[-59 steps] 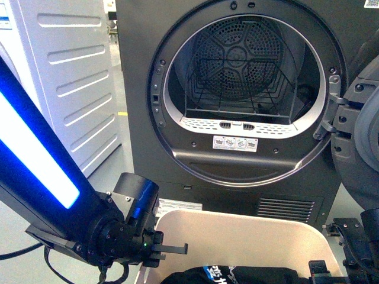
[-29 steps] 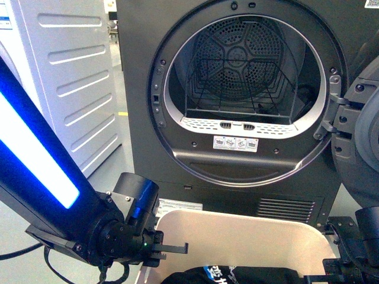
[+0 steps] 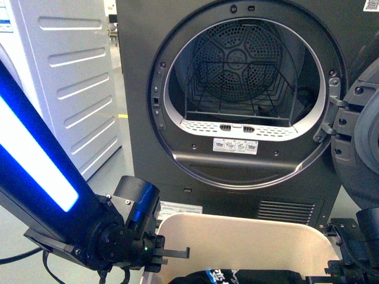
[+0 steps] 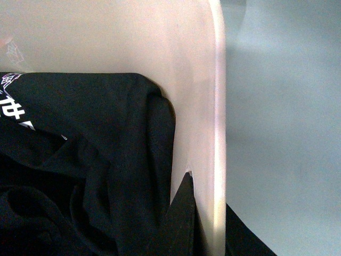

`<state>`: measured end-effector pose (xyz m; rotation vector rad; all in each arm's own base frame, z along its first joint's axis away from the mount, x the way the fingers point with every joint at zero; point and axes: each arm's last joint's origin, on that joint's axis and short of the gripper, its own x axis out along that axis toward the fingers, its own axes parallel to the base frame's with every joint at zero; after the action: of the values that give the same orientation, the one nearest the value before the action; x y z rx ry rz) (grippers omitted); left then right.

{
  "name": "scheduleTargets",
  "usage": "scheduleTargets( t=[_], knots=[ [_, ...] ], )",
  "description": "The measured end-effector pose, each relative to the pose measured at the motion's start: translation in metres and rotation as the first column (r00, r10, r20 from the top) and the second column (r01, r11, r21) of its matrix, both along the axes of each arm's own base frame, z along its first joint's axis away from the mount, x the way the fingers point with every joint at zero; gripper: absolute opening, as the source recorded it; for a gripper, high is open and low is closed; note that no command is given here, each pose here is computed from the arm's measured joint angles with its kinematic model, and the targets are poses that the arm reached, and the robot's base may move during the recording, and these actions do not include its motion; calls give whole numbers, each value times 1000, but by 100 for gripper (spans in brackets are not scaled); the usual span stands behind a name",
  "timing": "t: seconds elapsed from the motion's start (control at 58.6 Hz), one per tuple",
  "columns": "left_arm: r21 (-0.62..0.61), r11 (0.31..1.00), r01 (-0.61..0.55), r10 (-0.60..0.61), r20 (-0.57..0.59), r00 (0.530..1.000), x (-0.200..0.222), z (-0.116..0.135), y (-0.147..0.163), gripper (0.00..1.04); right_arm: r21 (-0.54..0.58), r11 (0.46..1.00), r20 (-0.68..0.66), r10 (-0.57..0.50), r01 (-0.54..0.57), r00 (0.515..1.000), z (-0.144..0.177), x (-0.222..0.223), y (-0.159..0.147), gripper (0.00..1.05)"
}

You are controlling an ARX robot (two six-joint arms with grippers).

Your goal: Move hamper under clothes hanger

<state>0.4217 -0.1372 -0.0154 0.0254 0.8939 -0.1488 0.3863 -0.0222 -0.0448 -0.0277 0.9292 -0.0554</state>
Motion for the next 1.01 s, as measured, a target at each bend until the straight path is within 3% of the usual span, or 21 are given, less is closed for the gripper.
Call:
scheduleTargets(
  t=[0.136, 0.341, 1.006],
  knots=[
    [1, 1000, 2, -2, -2, 1000, 0, 7, -1, 4, -2, 1000, 6, -3, 3, 1000, 5, -1, -2, 2],
    [5, 1000, 2, -2, 54, 999, 5, 39, -2, 4, 9, 1000, 38, 1, -1, 999, 15, 0, -3, 2],
    [12, 1000, -3, 3, 53, 999, 4, 39, -1, 4, 11, 1000, 42, 13, -13, 999, 14, -1, 2, 2]
  ],
)
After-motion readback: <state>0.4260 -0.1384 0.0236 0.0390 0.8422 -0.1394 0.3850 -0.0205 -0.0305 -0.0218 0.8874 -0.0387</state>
